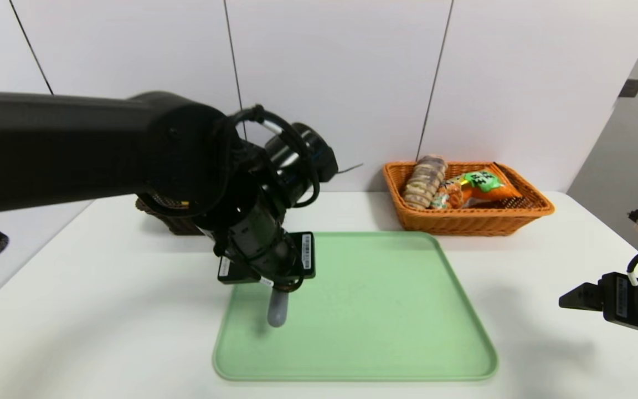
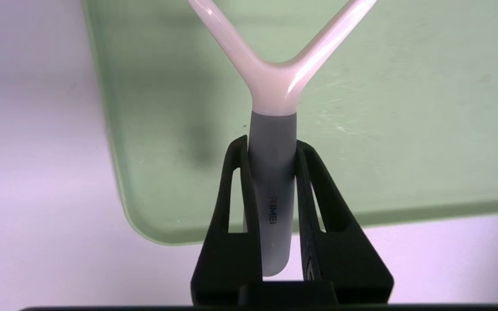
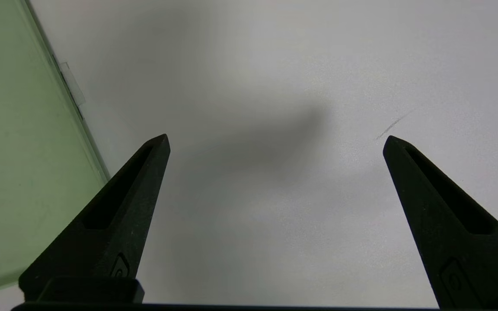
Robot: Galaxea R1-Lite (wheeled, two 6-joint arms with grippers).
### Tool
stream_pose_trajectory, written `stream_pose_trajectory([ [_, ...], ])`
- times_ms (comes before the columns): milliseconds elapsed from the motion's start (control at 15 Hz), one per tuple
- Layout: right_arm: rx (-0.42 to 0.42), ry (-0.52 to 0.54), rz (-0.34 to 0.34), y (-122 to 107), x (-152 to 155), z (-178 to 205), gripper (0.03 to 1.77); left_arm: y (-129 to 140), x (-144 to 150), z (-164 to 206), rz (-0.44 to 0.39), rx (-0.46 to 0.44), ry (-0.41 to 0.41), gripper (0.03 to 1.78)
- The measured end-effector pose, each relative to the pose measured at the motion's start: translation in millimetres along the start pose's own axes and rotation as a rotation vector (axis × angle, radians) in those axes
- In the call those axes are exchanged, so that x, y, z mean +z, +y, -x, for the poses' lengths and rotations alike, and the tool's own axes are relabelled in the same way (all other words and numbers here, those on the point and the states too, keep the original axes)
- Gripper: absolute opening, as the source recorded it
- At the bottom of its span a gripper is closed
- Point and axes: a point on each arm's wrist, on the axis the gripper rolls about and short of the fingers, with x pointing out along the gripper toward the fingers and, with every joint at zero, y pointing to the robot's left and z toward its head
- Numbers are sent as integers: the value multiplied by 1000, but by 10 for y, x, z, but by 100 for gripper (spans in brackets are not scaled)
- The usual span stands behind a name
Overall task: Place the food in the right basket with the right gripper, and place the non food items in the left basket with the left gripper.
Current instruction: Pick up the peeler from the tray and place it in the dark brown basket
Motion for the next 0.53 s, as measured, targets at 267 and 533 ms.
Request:
stream_pose_trajectory([
  [267, -2, 0, -2, 0, 1, -1, 171, 36, 166, 697, -18, -118, -151, 28],
  [533, -3, -7, -3, -3, 2, 12, 171, 242, 416, 1018, -19, -109, -378, 28],
])
